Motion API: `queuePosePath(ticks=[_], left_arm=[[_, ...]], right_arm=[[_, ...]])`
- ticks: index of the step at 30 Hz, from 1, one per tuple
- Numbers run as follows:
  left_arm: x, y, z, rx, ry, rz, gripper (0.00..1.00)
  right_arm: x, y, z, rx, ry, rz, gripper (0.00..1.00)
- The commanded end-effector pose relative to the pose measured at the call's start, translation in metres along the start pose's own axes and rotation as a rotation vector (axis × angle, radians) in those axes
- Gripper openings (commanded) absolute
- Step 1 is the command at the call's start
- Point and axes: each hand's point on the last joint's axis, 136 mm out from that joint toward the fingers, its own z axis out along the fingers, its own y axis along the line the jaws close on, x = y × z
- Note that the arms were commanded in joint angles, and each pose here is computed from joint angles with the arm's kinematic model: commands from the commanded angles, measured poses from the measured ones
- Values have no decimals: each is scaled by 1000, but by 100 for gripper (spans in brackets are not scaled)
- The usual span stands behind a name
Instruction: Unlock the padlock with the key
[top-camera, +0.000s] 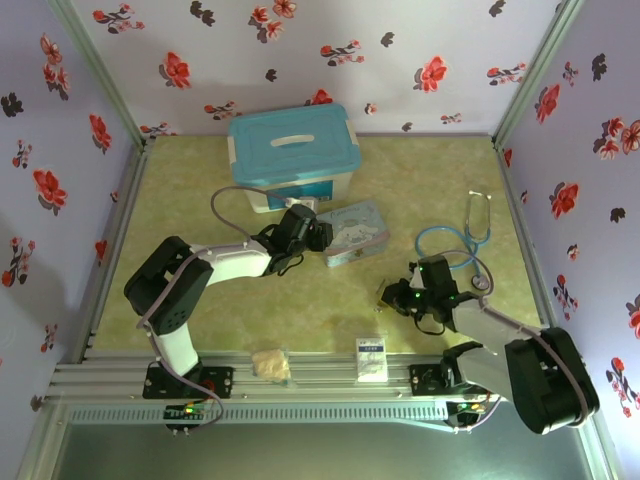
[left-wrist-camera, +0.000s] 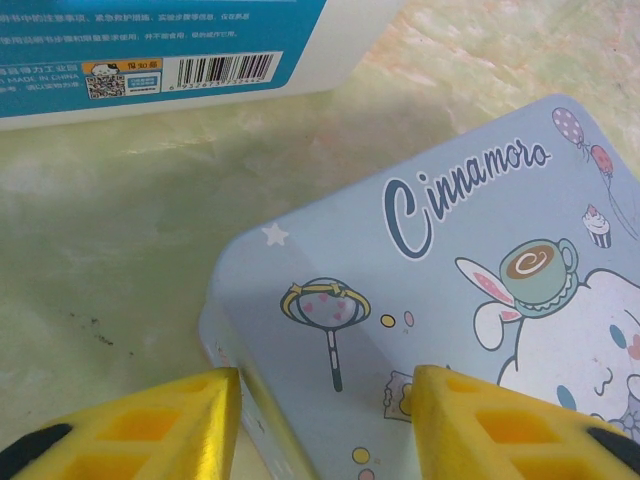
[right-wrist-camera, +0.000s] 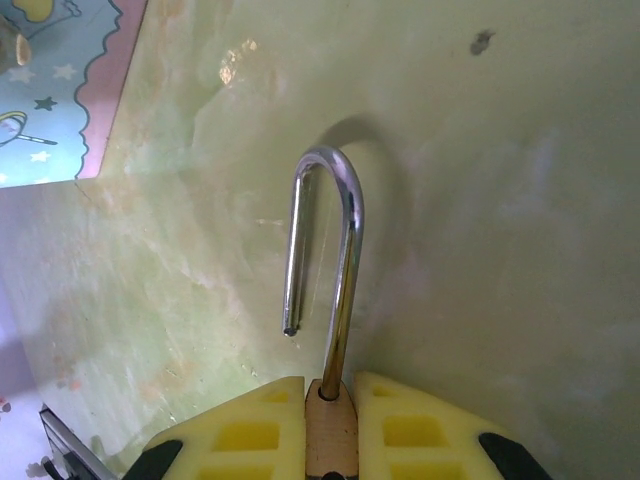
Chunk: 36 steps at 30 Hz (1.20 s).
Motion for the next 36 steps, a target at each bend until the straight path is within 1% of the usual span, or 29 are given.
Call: queuePosePath(ticks=[1,5,6,8,12,16,18,20,23,25,30,31,32,33,36], left_arm=[[65,43,3,-134,222,64,48],[57,41,4,-136,217,67,50],[53,39,6,-130,211,66,51],[46,33,9,-113,202,65,55],[31,16,19,-61,179,58,59],[28,7,32,-18,182,23,62],[25,5,38,-9,172,4,62],[17,9,41,-13,154,-22,63],[-1,14,43,-14,117,-53,63],[-14,10,36,-9,88,-30,64],[-45,-2,0,7,18,-10,66],[-49,-3,-8,10,5,-6,67],[-53,-2,-18,7,-6,0,74],[-56,-1,-29,2,-19,7,74],[-65,9,-68,-37,-70,47,75]], right_arm=[[9,-30,-4,155,39,14,10],[-2,-36,-13,260,8,-6,17],[-7,-37,-15,286,0,-17,20],[-15,-37,-18,324,-18,-39,29],[-26,-37,-18,355,-29,-66,30],[-41,-32,-22,384,-70,-105,33],[-50,-25,-23,368,-104,-125,36],[-55,-20,-26,373,-114,-145,37],[-65,-20,-36,424,-146,-175,42],[-71,-15,-42,427,-179,-193,44],[-92,-2,-63,454,-287,-246,60],[-96,0,-68,466,-311,-256,68],[-102,1,-74,485,-345,-266,75],[-109,3,-82,500,-386,-277,80],[-130,10,-106,543,-520,-322,83]])
